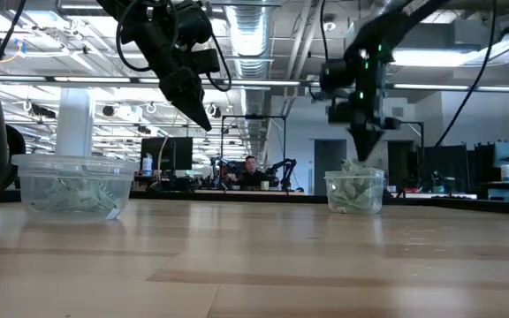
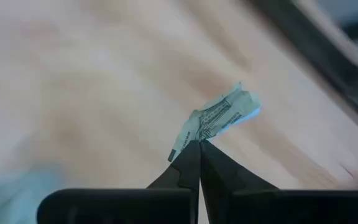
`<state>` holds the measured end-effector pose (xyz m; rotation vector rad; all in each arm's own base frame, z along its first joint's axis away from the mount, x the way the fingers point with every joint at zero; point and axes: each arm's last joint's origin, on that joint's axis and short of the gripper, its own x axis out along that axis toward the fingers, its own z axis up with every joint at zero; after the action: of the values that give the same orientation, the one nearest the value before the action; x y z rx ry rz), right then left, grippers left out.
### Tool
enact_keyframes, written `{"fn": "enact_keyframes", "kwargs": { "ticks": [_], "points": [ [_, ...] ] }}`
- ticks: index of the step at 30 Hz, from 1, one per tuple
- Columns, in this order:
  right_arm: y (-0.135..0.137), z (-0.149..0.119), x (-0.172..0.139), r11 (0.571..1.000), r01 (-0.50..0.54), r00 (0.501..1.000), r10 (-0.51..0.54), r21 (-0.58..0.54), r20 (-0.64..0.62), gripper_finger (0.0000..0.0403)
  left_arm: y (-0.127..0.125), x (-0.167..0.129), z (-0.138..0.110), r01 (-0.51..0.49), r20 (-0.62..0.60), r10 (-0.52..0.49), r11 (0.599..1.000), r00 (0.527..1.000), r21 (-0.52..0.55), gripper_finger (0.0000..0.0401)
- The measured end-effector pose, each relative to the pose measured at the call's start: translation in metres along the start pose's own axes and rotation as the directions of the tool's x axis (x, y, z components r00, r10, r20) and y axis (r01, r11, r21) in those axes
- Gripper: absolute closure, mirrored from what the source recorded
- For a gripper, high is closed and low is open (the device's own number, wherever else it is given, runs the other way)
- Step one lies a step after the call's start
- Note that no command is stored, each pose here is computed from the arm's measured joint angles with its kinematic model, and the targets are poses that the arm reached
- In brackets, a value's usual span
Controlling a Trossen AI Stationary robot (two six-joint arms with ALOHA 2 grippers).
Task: Pick and place Stevia / Truvia into bins
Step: Put the white stevia packet into the square transparent container
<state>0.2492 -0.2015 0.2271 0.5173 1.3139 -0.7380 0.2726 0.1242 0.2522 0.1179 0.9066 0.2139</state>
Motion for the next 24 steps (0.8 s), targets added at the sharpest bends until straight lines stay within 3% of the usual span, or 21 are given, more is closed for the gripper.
{"fn": "enact_keyframes", "kwargs": {
  "ticks": [4, 7, 10, 15, 21, 24],
  "points": [
    [0.039, -0.014, -0.023, 0.968, -0.113, 0.992, 0.122, -0.225, 0.027, 0.0402, 0.000, 0.000, 0.000, 0.000, 0.000, 0.000, 1.000, 1.000, 0.006, 0.0303],
    [0.063, -0.025, -0.027, 0.937, -0.132, 0.991, 0.136, -0.323, -0.011, 0.0402, 0.000, 0.000, 0.000, 0.000, 0.000, 0.000, 1.000, 1.000, 0.004, 0.0303],
    [0.078, -0.040, -0.027, 0.914, -0.136, 0.990, 0.111, -0.383, -0.087, 0.0402, 0.000, 0.000, 0.000, 0.000, 0.000, 0.000, 1.000, 1.000, 0.008, 0.0303],
    [0.101, -0.059, -0.023, 0.873, -0.124, 0.991, 0.086, -0.472, -0.101, 0.0403, 0.000, 0.000, 0.000, 0.000, 0.000, 0.000, 1.000, 1.000, 0.000, 0.0303],
    [0.120, -0.070, -0.013, 0.810, -0.140, 0.989, 0.082, -0.570, -0.125, 0.0403, 0.000, 0.000, 0.000, 0.000, 0.000, 0.000, 1.000, 1.000, 0.007, 0.0303],
    [0.125, -0.072, -0.005, 0.801, -0.142, 0.987, 0.070, -0.581, -0.144, 0.0403, 0.000, 0.000, 0.000, 0.000, 0.000, 0.000, 1.000, 1.000, 0.008, 0.0303]
  ]
}}
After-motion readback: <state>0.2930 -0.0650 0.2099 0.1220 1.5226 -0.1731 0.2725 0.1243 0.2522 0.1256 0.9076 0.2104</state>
